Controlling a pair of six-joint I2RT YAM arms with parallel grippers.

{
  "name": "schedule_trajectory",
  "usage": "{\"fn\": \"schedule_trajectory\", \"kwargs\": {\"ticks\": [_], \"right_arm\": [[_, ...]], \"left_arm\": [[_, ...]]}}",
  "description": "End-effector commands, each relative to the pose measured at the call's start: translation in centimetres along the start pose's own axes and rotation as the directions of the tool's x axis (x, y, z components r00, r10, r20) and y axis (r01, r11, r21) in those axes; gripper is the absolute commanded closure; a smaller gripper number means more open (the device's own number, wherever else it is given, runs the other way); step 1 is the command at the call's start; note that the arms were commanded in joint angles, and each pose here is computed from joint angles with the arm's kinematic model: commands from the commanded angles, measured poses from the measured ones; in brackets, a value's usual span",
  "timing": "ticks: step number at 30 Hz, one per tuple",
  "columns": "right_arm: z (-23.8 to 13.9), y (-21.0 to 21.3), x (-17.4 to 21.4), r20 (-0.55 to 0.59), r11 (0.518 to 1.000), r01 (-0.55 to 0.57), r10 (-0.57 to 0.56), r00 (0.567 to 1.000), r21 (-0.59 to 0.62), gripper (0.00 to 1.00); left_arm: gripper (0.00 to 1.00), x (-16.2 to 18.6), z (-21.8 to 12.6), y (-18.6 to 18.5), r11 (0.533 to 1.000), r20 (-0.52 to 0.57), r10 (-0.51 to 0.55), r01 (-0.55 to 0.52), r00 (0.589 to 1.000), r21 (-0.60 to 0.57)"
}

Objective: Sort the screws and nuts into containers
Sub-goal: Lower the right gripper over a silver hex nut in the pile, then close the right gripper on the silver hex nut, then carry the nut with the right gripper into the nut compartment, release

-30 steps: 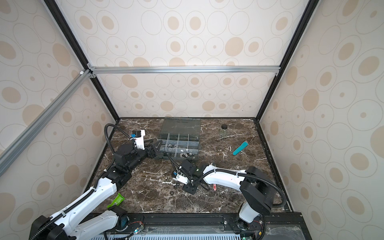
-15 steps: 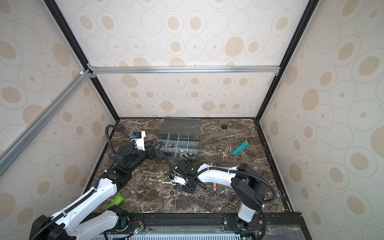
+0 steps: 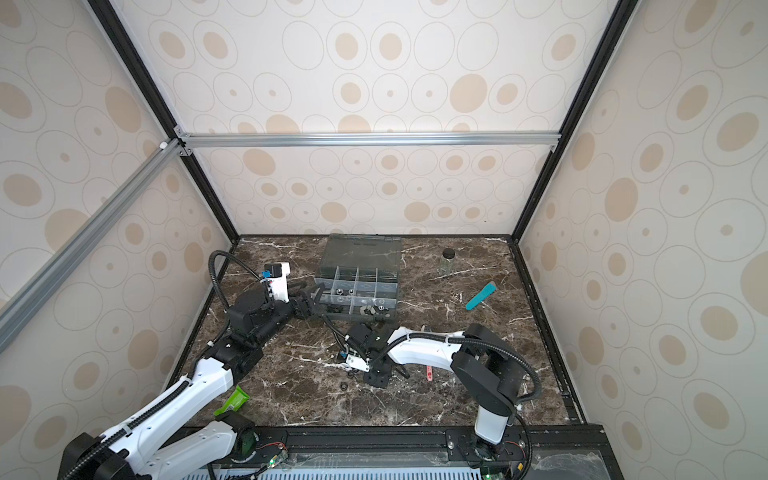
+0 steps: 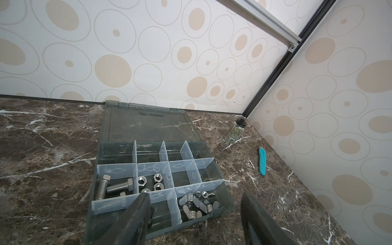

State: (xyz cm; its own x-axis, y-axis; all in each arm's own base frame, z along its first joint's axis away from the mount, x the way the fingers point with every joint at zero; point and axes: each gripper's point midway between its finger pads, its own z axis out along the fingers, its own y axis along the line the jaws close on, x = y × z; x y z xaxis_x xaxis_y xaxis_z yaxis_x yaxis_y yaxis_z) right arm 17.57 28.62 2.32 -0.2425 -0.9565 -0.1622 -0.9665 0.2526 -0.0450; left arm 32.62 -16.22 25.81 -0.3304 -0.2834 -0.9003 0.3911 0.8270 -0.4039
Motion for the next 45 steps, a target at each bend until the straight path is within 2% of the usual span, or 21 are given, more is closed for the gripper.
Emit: {"fn": "schedule_trajectory", "kwargs": {"ticks": [1, 10, 19, 27, 32, 37, 45], "right_arm": [[0.3, 0.2, 0.4, -0.04, 0.999, 0.033, -0.033, 0.999, 0.009, 0.63], [0.6, -0.1, 0.3, -0.053, 0.999, 0.037, -0.035, 0.998, 0.03, 0.75], [-0.3, -0.1, 0.7, -0.035, 0.999, 0.02, -0.019, 0.999, 0.04, 0.77], [-3.5, -2.0, 0.3, 0.051, 0.993, -0.003, -0.003, 0.999, 0.119, 0.77], [-6.4, -4.8, -1.8, 0.178, 0.988, -0.054, 0.027, 0.984, 0.148, 0.77], [-9.0, -9.3, -5.3, 0.309, 0.976, -0.111, 0.048, 0.95, 0.188, 0.78], [-10.5, -17.2, -12.3, 0.456, 0.949, -0.218, 0.093, 0.885, 0.229, 0.79]], "left_arm": [[0.32, -1.2, -0.4, -0.5, 1.0, 0.04, -0.008, 0.007, 0.999, 0.021], [0.32, -1.2, -0.6, -0.3, 1.0, 0.045, -0.009, 0.009, 0.999, 0.012], [0.32, -1.1, -1.1, 0.0, 1.0, 0.05, -0.006, 0.006, 0.999, -0.005], [0.31, -0.9, -1.7, 0.6, 0.999, 0.061, -0.01, 0.012, 0.998, -0.031], [0.31, -0.5, -1.9, 0.7, 0.999, 0.06, -0.018, 0.02, 0.998, -0.031], [0.31, -0.2, -2.4, 0.9, 0.999, 0.067, -0.037, 0.039, 0.997, -0.031], [0.31, 0.5, -3.5, 1.1, 0.998, 0.074, -0.062, 0.064, 0.995, -0.029]]}}
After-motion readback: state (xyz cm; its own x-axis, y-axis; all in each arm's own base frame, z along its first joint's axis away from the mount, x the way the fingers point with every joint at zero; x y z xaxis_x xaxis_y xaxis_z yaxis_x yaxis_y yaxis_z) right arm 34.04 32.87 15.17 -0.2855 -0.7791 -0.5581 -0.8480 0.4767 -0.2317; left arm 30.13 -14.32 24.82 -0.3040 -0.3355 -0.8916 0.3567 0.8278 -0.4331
